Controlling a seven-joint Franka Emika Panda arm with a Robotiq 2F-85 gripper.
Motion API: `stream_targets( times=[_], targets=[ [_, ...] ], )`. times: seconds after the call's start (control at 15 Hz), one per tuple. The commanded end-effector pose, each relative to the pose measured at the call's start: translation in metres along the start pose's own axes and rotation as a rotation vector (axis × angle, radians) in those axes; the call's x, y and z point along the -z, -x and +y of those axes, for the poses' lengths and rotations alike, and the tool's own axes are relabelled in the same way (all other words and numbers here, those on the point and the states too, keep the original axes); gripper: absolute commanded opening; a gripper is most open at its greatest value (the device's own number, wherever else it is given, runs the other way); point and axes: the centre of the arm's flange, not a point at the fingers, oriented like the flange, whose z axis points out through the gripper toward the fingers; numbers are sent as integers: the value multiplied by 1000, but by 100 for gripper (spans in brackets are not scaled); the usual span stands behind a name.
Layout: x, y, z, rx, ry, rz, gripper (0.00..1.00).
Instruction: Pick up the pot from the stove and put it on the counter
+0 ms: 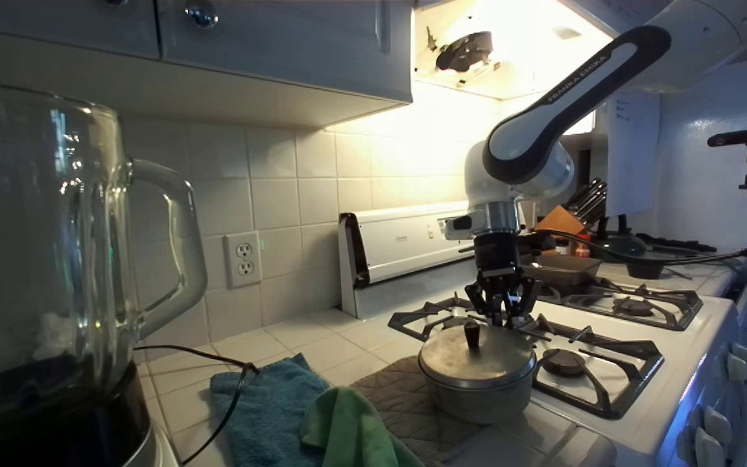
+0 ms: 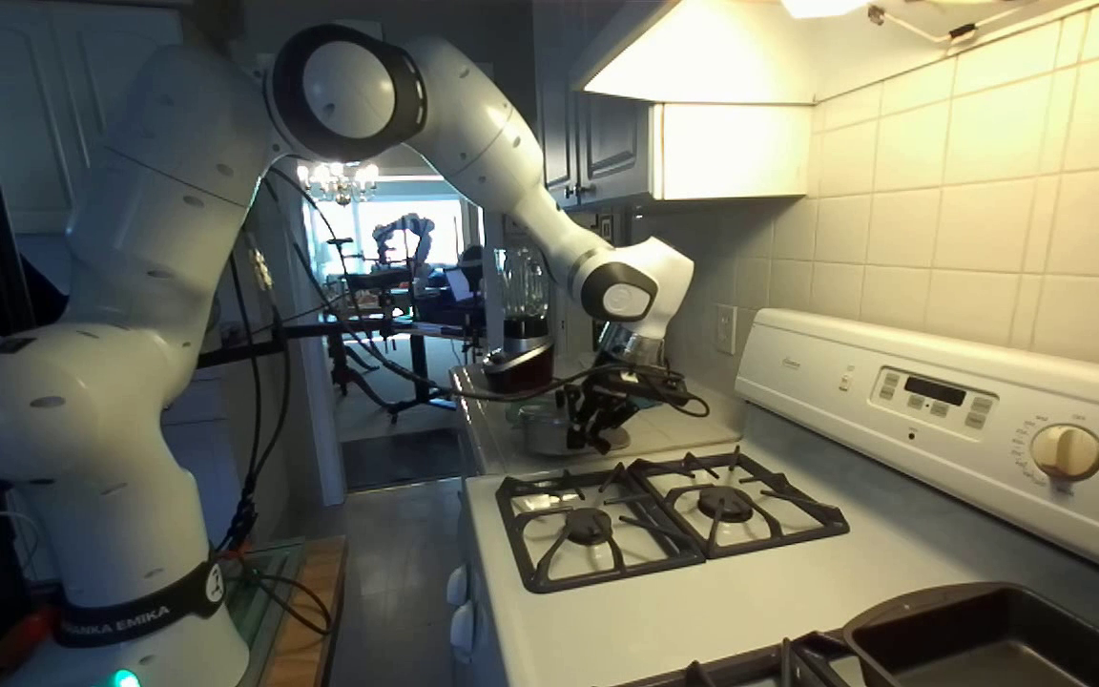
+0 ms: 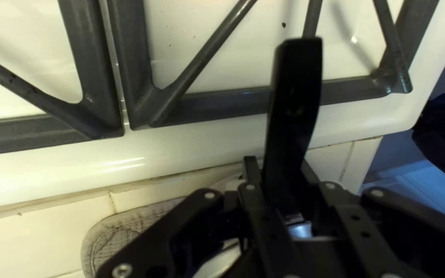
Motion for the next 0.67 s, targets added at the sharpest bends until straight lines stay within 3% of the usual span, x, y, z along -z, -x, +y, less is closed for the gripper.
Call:
stream_targets(
  times=[0.0,0.4,0.53,0.6],
  targets=[
    [-3,-4,13,-8,-43,35,6],
    [-9,-5,13,-7,-19,2,6],
    [-10,-6,11,-3,-15,-8,49],
    [-11,-6,10,-2,-14,-13,52]
  ],
)
